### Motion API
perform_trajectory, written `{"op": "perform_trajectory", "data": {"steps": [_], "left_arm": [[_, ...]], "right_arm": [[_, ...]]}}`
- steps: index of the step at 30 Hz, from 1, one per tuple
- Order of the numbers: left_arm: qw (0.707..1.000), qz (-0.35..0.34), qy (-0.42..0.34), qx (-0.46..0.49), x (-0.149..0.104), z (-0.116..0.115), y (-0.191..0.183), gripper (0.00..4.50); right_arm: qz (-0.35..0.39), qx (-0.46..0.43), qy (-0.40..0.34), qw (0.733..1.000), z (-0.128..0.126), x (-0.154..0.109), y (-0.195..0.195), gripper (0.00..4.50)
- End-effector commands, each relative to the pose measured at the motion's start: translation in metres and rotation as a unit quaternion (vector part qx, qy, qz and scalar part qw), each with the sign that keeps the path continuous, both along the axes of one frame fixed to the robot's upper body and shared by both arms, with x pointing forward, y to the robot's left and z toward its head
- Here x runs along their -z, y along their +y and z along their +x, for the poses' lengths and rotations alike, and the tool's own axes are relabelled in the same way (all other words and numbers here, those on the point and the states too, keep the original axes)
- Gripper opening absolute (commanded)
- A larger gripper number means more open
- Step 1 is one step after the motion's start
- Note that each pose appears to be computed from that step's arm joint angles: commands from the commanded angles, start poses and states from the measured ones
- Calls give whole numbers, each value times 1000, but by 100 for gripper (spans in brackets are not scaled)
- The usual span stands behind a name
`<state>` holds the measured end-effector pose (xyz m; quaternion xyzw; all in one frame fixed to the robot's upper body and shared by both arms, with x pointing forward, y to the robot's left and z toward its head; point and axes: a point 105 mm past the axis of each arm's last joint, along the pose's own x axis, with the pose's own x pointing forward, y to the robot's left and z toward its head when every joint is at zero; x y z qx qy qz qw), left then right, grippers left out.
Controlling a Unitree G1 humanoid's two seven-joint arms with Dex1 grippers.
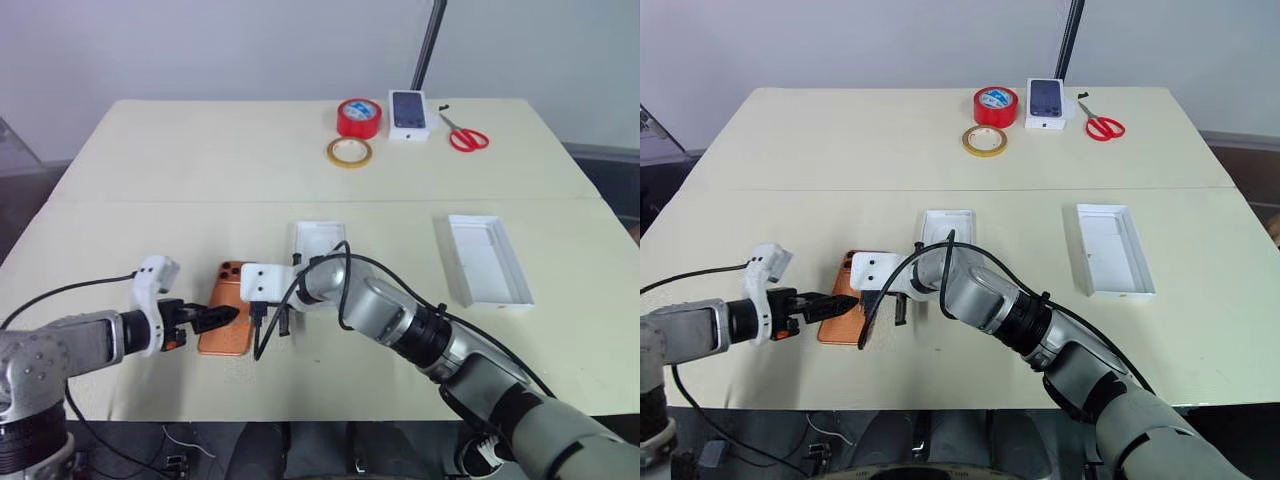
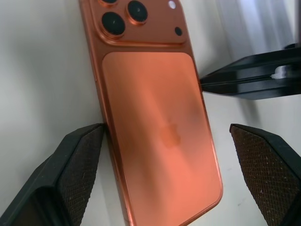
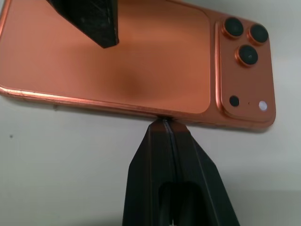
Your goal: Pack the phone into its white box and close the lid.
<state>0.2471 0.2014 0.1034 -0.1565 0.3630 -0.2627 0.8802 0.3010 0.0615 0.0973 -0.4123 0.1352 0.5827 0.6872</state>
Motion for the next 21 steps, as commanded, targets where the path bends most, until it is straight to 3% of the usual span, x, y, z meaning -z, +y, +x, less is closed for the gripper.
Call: {"op": "perform_trajectory", "data": {"steps": [1,21], "left_arm": [[995,-58,35,69,9,-9,-36,447],[986,-162,23,20,-11,12,-41,447]], "right_arm": [[10,-5,-7,1000,-2,-5,2,0],[18,16,-2,1000,-1,-5,-3,0]]}}
